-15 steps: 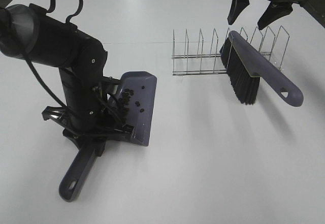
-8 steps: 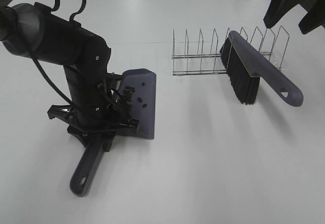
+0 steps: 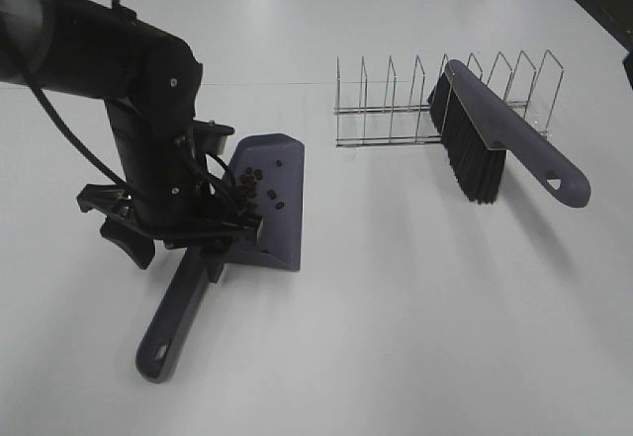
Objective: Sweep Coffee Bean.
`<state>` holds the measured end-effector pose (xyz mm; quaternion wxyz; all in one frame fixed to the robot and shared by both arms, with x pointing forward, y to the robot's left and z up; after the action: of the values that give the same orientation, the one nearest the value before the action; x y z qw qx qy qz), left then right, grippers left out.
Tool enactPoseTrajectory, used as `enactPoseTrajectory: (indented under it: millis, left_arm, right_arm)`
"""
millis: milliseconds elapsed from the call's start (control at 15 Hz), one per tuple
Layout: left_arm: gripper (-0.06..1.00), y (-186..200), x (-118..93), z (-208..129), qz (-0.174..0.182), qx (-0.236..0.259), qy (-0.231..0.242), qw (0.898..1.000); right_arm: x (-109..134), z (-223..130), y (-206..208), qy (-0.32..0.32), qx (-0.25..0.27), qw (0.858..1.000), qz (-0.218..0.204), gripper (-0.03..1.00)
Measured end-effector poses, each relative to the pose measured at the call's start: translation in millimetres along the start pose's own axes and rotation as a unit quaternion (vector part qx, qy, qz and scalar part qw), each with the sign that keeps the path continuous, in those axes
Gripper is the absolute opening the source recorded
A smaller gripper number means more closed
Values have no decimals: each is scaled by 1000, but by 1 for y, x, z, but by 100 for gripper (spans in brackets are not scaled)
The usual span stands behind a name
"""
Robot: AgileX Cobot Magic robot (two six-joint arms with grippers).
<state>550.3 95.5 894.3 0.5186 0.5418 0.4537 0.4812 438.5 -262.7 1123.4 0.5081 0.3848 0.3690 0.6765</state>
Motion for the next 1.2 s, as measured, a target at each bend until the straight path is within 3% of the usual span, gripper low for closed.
enactPoseTrajectory:
  millis: [133,400,533,667,800,933,1200]
  left_arm:
    - [67,27,26,10,-20,-28,19,999]
    - [67,88,115,18,-35,-92,78,992]
    - [67,122,159,6,-31,-123,106,986]
    - [67,153,185,-15,-26,-154,120,980]
    - [67,175,193,-42,-23,-186,122,975]
    - [67,198,195,-107,-17,-238,116,964]
    - [67,195,192,-181,-3,-283,112,952]
  right_arm:
    - [0,-26,2,2,1,1000,-5,60]
    - [2,-59,9,5,-15,1000,-7,60]
    - [4,-67,20,15,-41,999,-8,60]
    - [7,-77,35,33,-75,997,-11,60]
    - [9,-88,48,43,-109,993,-13,60]
    - [15,-117,76,61,-186,980,-19,60]
    - [13,-152,100,92,-264,958,-65,60]
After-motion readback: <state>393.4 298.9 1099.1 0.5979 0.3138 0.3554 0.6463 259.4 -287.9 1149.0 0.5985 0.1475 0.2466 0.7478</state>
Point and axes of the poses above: a point on each arm's last joint axis where the gripper is mounted, y pointing back along that axis away from the gripper, x along the wrist's bending axis when the last joint is at zero, z = x × y, the point moved 1 cm from there along -y, pointing out along that axis toward the gripper, and after that the axes turned 4 degrees about y, right-handed, at the moved point
